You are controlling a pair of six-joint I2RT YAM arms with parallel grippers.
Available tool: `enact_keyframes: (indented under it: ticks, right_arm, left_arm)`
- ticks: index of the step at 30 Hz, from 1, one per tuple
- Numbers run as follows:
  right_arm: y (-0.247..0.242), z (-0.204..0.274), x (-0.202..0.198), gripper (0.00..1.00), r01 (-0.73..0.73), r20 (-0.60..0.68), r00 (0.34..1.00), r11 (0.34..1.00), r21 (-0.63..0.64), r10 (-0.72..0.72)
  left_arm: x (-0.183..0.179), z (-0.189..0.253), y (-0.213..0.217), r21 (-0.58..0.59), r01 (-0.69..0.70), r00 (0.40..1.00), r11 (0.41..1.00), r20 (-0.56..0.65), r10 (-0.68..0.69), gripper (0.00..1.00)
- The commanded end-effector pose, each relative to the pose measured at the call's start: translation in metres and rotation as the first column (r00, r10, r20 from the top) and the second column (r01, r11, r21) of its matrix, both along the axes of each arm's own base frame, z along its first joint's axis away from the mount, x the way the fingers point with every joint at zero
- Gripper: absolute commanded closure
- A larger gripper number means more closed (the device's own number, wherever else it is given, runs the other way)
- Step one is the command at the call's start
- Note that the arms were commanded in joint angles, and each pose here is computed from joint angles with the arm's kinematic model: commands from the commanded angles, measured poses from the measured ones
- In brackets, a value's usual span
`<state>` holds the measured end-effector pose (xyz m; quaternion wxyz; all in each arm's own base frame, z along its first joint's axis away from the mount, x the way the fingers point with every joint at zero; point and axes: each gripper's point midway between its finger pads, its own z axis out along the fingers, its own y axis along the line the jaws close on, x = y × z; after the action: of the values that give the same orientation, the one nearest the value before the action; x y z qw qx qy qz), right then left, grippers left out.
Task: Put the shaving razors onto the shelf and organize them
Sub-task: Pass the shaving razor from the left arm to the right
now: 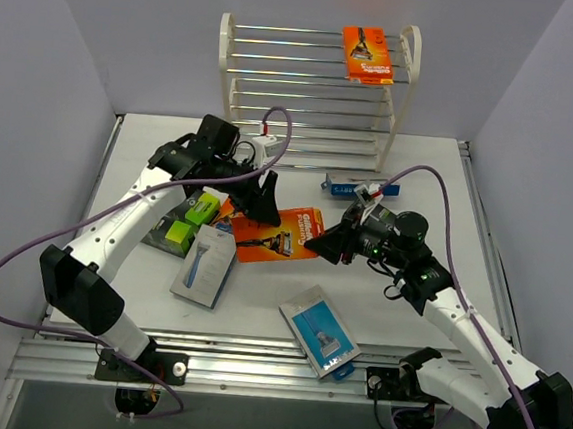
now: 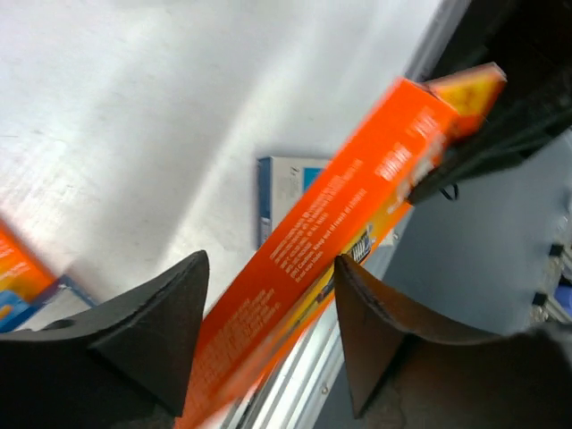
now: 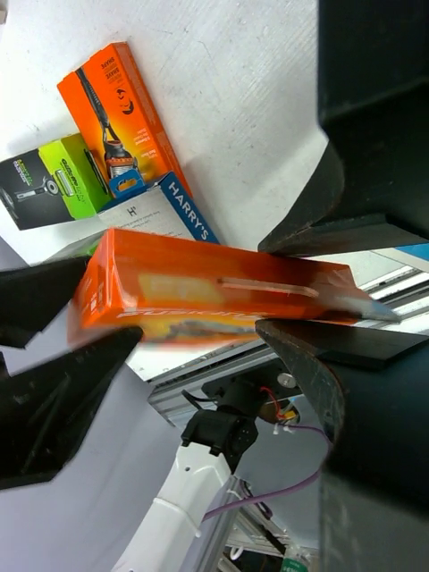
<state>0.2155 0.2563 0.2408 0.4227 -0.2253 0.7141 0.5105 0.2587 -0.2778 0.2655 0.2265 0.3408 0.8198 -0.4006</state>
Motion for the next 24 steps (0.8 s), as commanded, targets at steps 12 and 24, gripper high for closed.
enact_keyframes:
  ticks: [12,24]
  right_arm:
    - [0.000,0.012,-0.005,1.00,0.016,-0.026,1.000,0.996,0.091,-0.013]
    - [-0.015,0.010,0.044,1.00,0.308,-0.140,0.947,0.943,0.130,-0.290]
  left_arm:
    - [0.067,0.030,0.041,-0.016,-0.331,0.922,0.944,0.209,0.326,0.25]
    - [0.021,0.059,0.072,-0.228,-0.491,0.839,0.841,0.135,0.527,0.14]
